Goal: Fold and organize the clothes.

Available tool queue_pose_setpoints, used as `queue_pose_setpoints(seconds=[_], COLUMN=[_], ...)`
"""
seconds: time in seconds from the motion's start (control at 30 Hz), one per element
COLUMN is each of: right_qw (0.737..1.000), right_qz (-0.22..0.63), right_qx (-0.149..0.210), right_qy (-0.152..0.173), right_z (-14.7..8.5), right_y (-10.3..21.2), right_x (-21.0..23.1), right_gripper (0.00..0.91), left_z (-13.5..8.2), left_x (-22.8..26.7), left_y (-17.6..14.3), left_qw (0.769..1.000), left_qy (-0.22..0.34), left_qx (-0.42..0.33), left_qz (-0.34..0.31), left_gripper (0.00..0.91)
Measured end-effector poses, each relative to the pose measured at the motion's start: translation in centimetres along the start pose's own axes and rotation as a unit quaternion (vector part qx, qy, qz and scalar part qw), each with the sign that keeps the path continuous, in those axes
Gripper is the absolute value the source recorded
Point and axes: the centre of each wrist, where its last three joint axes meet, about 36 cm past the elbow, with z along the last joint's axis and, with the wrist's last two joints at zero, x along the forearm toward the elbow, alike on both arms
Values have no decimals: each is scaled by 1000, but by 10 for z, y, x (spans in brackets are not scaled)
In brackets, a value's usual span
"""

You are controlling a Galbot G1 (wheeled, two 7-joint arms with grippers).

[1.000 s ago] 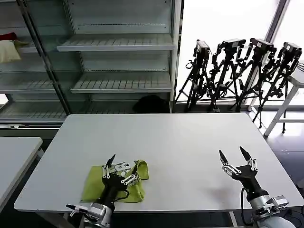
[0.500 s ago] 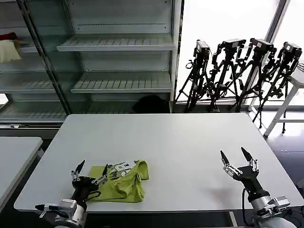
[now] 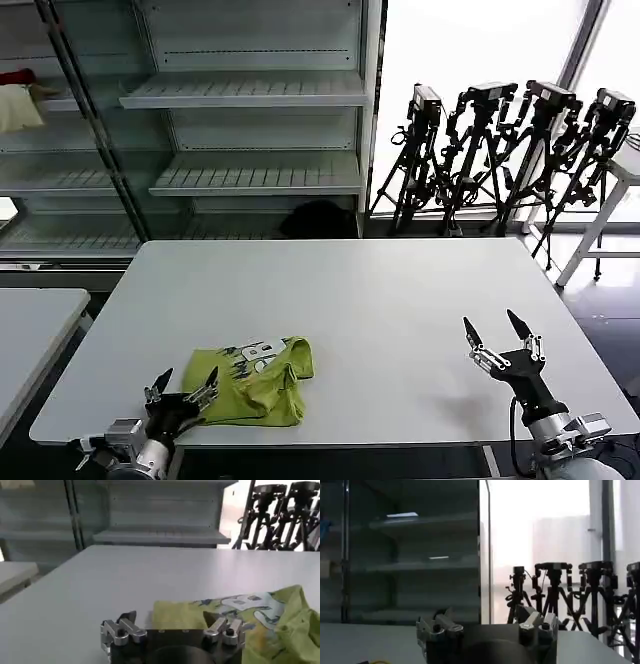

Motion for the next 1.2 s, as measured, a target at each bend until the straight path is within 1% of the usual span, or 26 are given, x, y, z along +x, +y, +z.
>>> queue_pose_setpoints(seconds=[0.17, 0.43, 0.47, 0.53, 0.57, 0.6, 0.63, 0.67, 0.97, 1.2], right_qw=[1000, 1000, 1000, 1000, 1000, 1000, 1000, 1000, 1000, 1000], right_qz=[0, 0, 0, 0, 0, 0, 0, 0, 1, 0], right_qx=[-1, 1, 1, 0, 0, 0, 0, 0, 1, 0], right_qy=[0, -2, -2, -3, -3, -3, -2, -2, -3, -5], right_z=[1, 2, 2, 1, 1, 2, 2, 2, 1, 1], right_y=[0, -2, -2, -1, -1, -1, -1, -1, -2, -1], right_x=[1, 1, 1, 0, 0, 0, 1, 1, 2, 0], right_gripper=[907, 907, 907, 907, 907, 907, 907, 907, 907, 907], left_z=[1, 11, 12, 13, 14, 15, 16, 17, 29, 38], left_x=[-5, -10, -11, -12, -13, -13, -14, -14, -20, -19], left_y=[5, 10, 10, 11, 11, 11, 11, 11, 9, 8], left_qw=[999, 997, 997, 996, 996, 996, 995, 995, 993, 994], left_qy=[8, 25, 25, 24, 23, 23, 22, 22, 14, -1], left_qx=[31, 69, 73, 79, 83, 86, 89, 92, 109, 104], left_qz=[7, 20, 22, 25, 27, 27, 28, 29, 41, 45], left_gripper=[907, 897, 776, 584, 252, 181, 30, 10, 0, 0])
